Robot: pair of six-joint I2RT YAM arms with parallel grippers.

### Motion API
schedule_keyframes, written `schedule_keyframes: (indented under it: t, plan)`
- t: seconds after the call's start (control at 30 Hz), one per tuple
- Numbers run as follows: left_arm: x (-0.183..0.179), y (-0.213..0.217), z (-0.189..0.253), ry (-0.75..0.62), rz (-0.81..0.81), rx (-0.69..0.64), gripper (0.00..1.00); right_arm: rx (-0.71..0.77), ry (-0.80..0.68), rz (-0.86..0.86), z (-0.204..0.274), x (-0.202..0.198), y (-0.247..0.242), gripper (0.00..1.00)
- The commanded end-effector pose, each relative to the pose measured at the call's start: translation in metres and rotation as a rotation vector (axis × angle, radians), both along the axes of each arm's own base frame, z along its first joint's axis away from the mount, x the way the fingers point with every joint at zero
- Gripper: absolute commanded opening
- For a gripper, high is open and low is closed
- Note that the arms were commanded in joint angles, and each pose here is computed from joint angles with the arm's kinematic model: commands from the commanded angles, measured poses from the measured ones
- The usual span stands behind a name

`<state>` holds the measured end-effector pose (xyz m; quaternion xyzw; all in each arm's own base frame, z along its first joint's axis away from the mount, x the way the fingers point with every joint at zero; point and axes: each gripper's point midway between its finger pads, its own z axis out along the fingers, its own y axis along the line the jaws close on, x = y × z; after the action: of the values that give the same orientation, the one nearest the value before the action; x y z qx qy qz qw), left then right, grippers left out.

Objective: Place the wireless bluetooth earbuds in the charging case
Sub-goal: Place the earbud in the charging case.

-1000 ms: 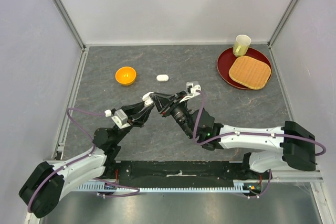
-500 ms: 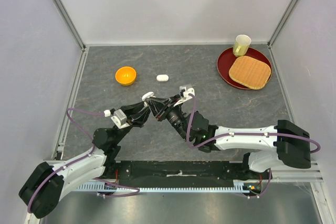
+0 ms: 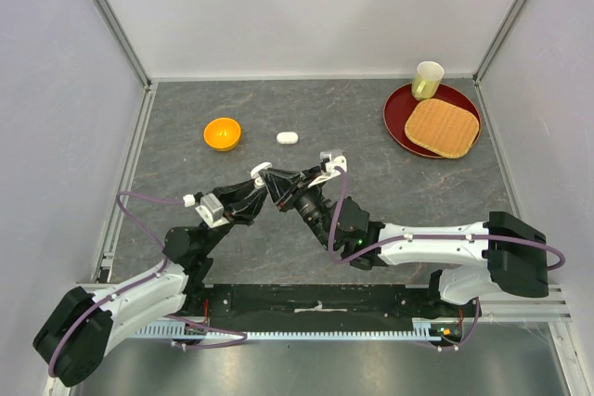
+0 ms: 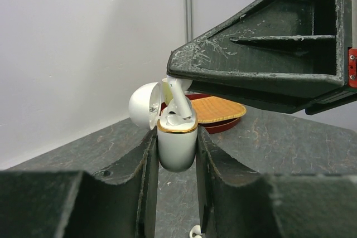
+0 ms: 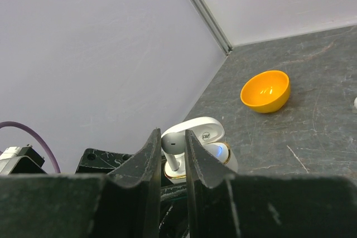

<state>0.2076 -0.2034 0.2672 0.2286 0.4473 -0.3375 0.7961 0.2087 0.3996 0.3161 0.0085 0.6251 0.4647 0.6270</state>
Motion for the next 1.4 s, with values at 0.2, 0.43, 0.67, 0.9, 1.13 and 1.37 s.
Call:
schedule_keyframes:
  t: [0.2,0.43,0.67,0.9,1.13,1.37]
  plan:
    - [-0.008,0.002,0.011,-0.037,-0.027,-0.041,0.02,0.052,-0.022,-0.016,0.018,0.002,0.004,0.00]
    - [-0.010,0.001,0.012,-0.036,-0.037,-0.042,0.02,0.055,-0.019,-0.013,0.014,0.003,0.007,0.00]
    - [-0.009,0.003,0.012,-0.032,-0.026,-0.052,0.02,0.037,-0.011,-0.001,0.007,0.002,0.008,0.00]
    - [-0.007,0.008,0.014,-0.023,-0.003,-0.077,0.02,-0.016,0.002,0.027,-0.005,-0.008,0.008,0.00]
    - [-0.007,0.013,0.016,-0.021,0.012,-0.094,0.02,-0.060,-0.003,0.019,-0.016,-0.012,0.003,0.00]
    - [-0.008,0.013,0.017,-0.022,0.009,-0.095,0.02,-0.089,-0.007,0.038,-0.020,-0.016,0.005,0.00]
